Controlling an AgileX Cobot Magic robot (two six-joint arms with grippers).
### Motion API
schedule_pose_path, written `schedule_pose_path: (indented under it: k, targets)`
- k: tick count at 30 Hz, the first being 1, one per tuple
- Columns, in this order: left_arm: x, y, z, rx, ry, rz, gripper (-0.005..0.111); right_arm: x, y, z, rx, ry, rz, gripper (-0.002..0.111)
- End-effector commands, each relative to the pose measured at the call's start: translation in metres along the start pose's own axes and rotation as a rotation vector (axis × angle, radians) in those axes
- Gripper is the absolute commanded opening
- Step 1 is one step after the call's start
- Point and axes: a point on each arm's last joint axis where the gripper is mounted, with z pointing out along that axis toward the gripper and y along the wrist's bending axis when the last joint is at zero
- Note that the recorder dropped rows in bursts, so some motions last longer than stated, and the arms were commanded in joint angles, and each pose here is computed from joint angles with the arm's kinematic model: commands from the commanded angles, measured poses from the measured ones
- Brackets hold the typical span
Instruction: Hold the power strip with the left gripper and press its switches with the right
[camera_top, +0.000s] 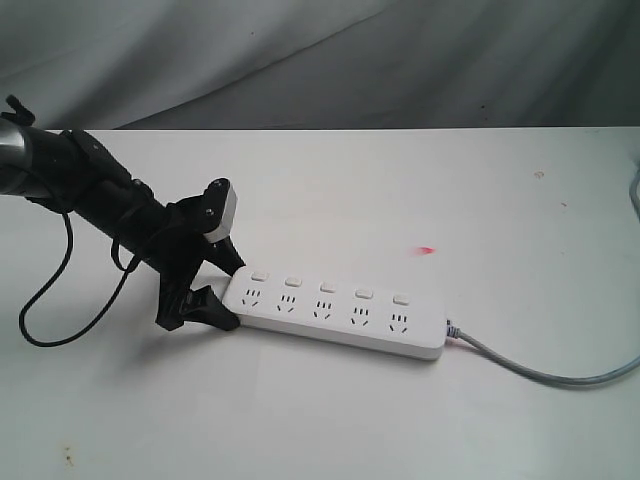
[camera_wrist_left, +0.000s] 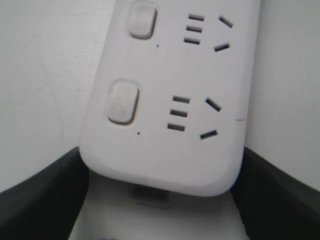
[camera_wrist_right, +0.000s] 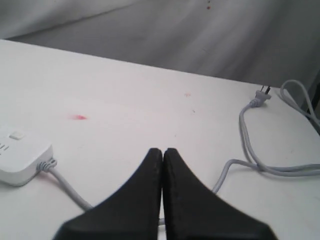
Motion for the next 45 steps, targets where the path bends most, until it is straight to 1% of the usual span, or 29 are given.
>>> schedule_pose_path:
  k: [1, 4, 6, 10, 13, 18, 23, 26, 28, 33, 37, 42, 43, 44, 45]
  targets:
    - [0.001, -0.001, 0.004, 0.012, 0.009, 0.002, 0.066, -0.033, -0.005, -0.018, 0.005, -0.026, -0.018, 0.000]
    - [0.001, -0.001, 0.004, 0.012, 0.009, 0.002, 0.066, -0.060, -0.008, -0.032, 0.005, -0.047, -0.026, 0.000]
    - [0.001, -0.001, 0.004, 0.012, 0.009, 0.002, 0.066, -0.077, -0.011, -0.036, 0.005, -0.024, -0.037, 0.000]
    - [0.001, -0.001, 0.004, 0.012, 0.009, 0.004, 0.066, -0.108, -0.017, -0.026, -0.023, 0.121, -0.040, 0.000]
    - [0.001, -0.001, 0.004, 0.012, 0.009, 0.004, 0.066, -0.128, -0.021, -0.011, -0.029, 0.169, -0.042, 0.000]
    - [0.001, -0.001, 0.004, 0.012, 0.009, 0.004, 0.066, -0.151, -0.026, 0.012, -0.035, 0.215, -0.040, 0.000]
    - [0.001, -0.001, 0.004, 0.012, 0.009, 0.004, 0.066, -0.156, -0.025, 0.027, -0.059, 0.246, -0.040, 0.000]
    - [0.001, -0.001, 0.004, 0.012, 0.009, 0.004, 0.066, -0.155, -0.015, 0.032, -0.129, 0.272, -0.018, 0.000]
    - [0.001, -0.001, 0.004, 0.012, 0.009, 0.004, 0.066, -0.153, -0.007, 0.036, -0.186, 0.306, -0.037, 0.000]
    - [0.001, -0.001, 0.004, 0.012, 0.009, 0.004, 0.066, -0.145, 0.019, 0.051, -0.344, 0.414, -0.129, 0.000]
    - [0.001, -0.001, 0.004, 0.012, 0.009, 0.004, 0.066, -0.138, 0.050, 0.070, -0.520, 0.553, -0.247, 0.000]
    - [0.001, -0.001, 0.004, 0.012, 0.009, 0.004, 0.066, -0.167, 0.081, 0.099, -0.625, 0.529, -0.393, 0.000]
    - [0.001, -0.001, 0.004, 0.012, 0.009, 0.004, 0.066, -0.181, 0.093, 0.114, -0.652, 0.516, -0.440, 0.000]
    - [0.001, -0.001, 0.004, 0.012, 0.009, 0.004, 0.066, -0.184, 0.098, 0.123, -0.660, 0.524, -0.463, 0.000]
    - [0.001, -0.001, 0.004, 0.012, 0.009, 0.004, 0.066, -0.192, 0.109, 0.140, -0.715, 0.524, -0.523, 0.000]
